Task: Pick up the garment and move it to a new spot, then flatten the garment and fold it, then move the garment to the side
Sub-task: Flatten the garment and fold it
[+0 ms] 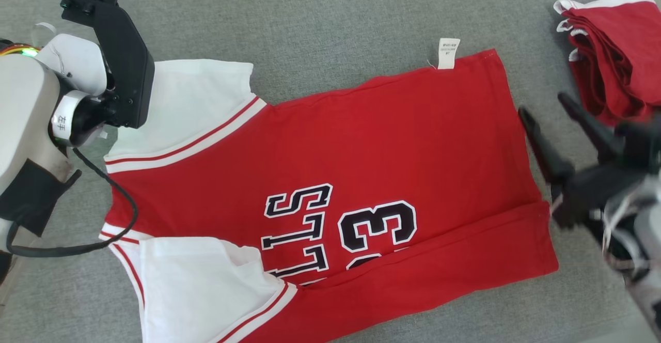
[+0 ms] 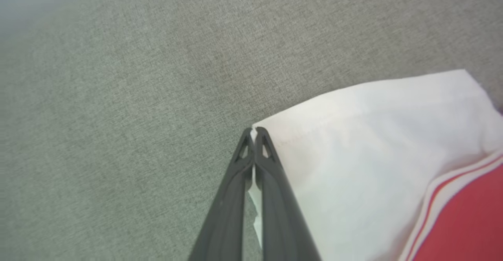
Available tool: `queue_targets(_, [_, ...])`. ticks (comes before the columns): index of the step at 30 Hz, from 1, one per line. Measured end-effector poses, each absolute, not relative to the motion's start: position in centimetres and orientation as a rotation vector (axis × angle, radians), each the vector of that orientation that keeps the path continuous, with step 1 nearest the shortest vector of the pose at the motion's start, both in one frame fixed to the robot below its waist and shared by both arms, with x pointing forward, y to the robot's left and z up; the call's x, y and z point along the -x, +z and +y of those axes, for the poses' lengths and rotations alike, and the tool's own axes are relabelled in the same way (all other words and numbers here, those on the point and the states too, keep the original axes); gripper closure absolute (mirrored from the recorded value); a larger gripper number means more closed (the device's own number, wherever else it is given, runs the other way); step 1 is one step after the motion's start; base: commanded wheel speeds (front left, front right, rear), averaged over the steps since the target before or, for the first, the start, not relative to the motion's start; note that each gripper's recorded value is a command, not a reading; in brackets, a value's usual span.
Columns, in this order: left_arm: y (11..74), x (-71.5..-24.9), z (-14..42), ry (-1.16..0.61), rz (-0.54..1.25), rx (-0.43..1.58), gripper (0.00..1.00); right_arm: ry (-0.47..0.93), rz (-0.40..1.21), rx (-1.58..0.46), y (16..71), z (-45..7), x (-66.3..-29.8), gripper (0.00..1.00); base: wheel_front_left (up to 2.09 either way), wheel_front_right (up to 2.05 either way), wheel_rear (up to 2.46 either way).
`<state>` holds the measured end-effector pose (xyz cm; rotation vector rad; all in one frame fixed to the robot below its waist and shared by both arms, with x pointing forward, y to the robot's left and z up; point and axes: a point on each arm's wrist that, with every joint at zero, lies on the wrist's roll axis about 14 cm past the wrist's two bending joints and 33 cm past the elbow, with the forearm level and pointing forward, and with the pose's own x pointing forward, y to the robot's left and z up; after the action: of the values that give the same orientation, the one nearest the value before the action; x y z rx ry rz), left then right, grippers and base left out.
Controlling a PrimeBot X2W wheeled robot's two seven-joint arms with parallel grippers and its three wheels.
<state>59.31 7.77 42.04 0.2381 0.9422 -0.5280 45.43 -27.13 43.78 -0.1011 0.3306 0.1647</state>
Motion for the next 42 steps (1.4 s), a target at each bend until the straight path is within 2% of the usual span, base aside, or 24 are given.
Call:
queue_targets(4, [42.4,-59.1,8.1,-0.523,0.936,-0.245,1.0,0.136,0.412,0.031,44.1,-27.4,-48.0,0.0,0.0,0.0,0.0])
queue_targets(10, [42.3,-58.9,8.4,-0.527,0.938,-0.259,1.0,0.127,0.547,0.029,43.1,-26.9,-50.7,0.0,0.0,0.0,0.0])
queue_targets(21, [41.8,-58.9,9.0,-0.518,0.952,-0.288,1.0,0.1,0.678,0.063,41.3,-26.3,-52.9,0.0,0.0,0.0,0.0])
queue_targets(22, [41.8,-58.9,9.0,-0.519,0.952,-0.289,1.0,0.1,0.683,0.067,41.3,-26.2,-53.0,0.05,0.0,0.0,0.0])
queue_targets(24, [41.7,-58.9,8.9,-0.521,0.955,-0.292,1.0,0.102,0.695,0.078,41.2,-25.9,-53.3,0.06,0.0,0.0,0.0])
queue_targets(25, [41.7,-58.9,8.9,-0.522,0.956,-0.293,1.0,0.105,0.697,0.078,41.2,-25.7,-53.4,0.17,0.0,0.0,0.0])
queue_targets(26, [41.6,-58.8,8.9,-0.524,0.956,-0.295,1.0,0.106,0.699,0.078,41.2,-25.5,-53.5,0.23,0.0,0.0,0.0])
queue_targets(28, [41.6,-58.8,8.8,-0.525,0.959,-0.296,1.0,0.108,0.706,0.082,41.0,-25.3,-53.6,0.5,0.0,0.0,0.0])
queue_targets(32, [41.5,-58.9,8.8,-0.526,0.961,-0.3,1.0,0.103,0.74,0.09,40.4,-25.4,-53.5,0.7,0.0,0.0,0.0])
queue_targets(33, [41.5,-58.9,8.8,-0.526,0.961,-0.3,1.0,0.104,0.743,0.091,40.4,-25.3,-53.5,0.7,0.0,0.0,0.0])
queue_targets(35, [41.5,-58.9,8.9,-0.524,0.962,-0.301,1.0,0.107,0.743,0.092,40.3,-25.2,-53.6,1.0,0.0,0.0,0.0])
queue_targets(38, [41.7,-59.0,8.9,-0.527,0.947,-0.3,1.0,0.112,0.74,0.1,40.2,-25.0,-53.6,1.0,0.0,0.0,0.0])
queue_targets(42, [43.1,-59.9,8.6,-0.542,0.857,-0.309,1.0,0.117,0.66,0.11,41.7,-25.0,-54.7,1.0,0.0,0.0,0.0])
